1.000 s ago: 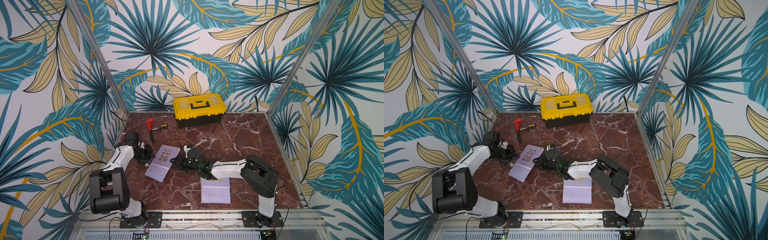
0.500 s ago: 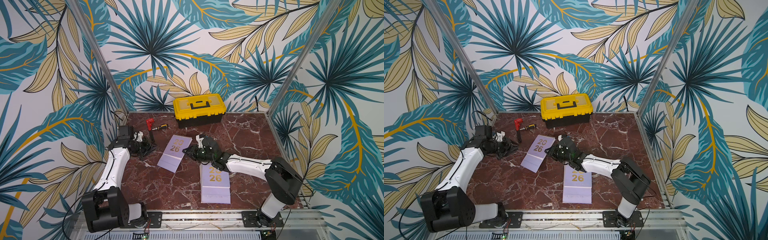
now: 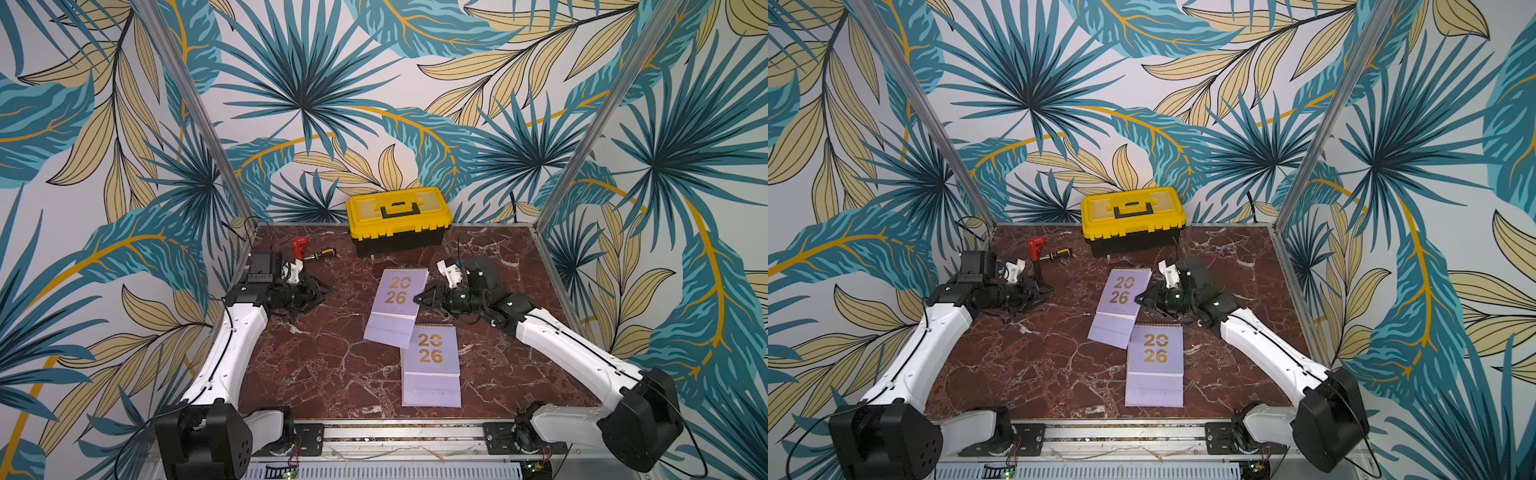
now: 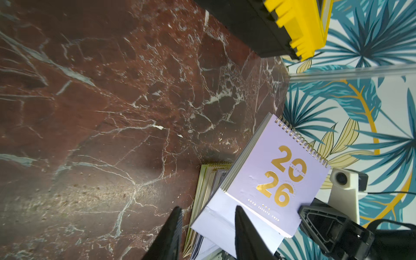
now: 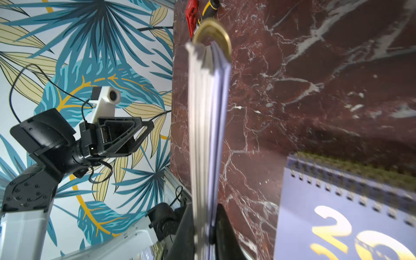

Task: Stack the calendars
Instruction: Place the calendar at the calendar.

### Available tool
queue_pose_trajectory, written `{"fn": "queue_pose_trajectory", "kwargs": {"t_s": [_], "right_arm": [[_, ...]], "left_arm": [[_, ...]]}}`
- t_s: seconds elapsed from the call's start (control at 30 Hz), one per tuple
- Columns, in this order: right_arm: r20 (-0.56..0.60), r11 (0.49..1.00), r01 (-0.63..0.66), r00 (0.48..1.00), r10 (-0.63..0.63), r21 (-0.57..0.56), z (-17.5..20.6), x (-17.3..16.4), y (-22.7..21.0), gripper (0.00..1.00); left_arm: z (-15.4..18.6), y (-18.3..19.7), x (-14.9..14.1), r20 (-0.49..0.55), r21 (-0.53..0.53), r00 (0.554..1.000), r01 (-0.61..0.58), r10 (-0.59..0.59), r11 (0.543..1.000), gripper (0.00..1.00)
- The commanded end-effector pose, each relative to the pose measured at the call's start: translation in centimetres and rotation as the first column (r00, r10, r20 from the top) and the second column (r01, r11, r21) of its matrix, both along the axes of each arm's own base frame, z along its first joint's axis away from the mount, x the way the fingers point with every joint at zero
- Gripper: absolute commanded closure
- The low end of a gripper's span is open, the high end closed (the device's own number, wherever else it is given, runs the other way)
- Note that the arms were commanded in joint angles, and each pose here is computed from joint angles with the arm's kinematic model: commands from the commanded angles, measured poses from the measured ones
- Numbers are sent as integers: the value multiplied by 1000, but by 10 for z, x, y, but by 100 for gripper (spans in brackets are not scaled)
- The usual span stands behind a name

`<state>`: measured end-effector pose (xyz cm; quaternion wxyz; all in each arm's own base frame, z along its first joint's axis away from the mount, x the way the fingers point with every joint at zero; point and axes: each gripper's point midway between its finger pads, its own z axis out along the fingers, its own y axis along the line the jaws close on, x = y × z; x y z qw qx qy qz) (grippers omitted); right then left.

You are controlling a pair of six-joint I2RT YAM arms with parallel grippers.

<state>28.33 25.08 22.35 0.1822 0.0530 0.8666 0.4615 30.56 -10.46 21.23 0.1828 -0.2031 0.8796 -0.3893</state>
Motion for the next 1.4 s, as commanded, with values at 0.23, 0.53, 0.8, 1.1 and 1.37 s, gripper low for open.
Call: {"fn": "queue_pose_trajectory", "kwargs": {"t_s": [0.23,0.53,0.8,1.1,1.37], "right_arm": [[-83,992,-128,988,128,1,-4,-61,-49,100],[-97,989,-126,986,132,71,-4,-86,-66,100],[-85,987,-121,988,130,102,-2,-94,-69,100],[-76,983,-131,987,141,129,0,-94,-68,100],[-67,979,-132,987,144,158,3,-94,-68,100]], "left_arm": [[-5,-87,-8,135,-66,973,197,-187,978,49],[-14,-146,-17,244,-216,920,359,-306,908,40],[-25,-190,-35,247,-254,887,448,-390,857,40],[-45,-209,-52,213,-258,879,472,-427,843,40],[-44,-211,-52,215,-269,877,476,-429,837,39]]}}
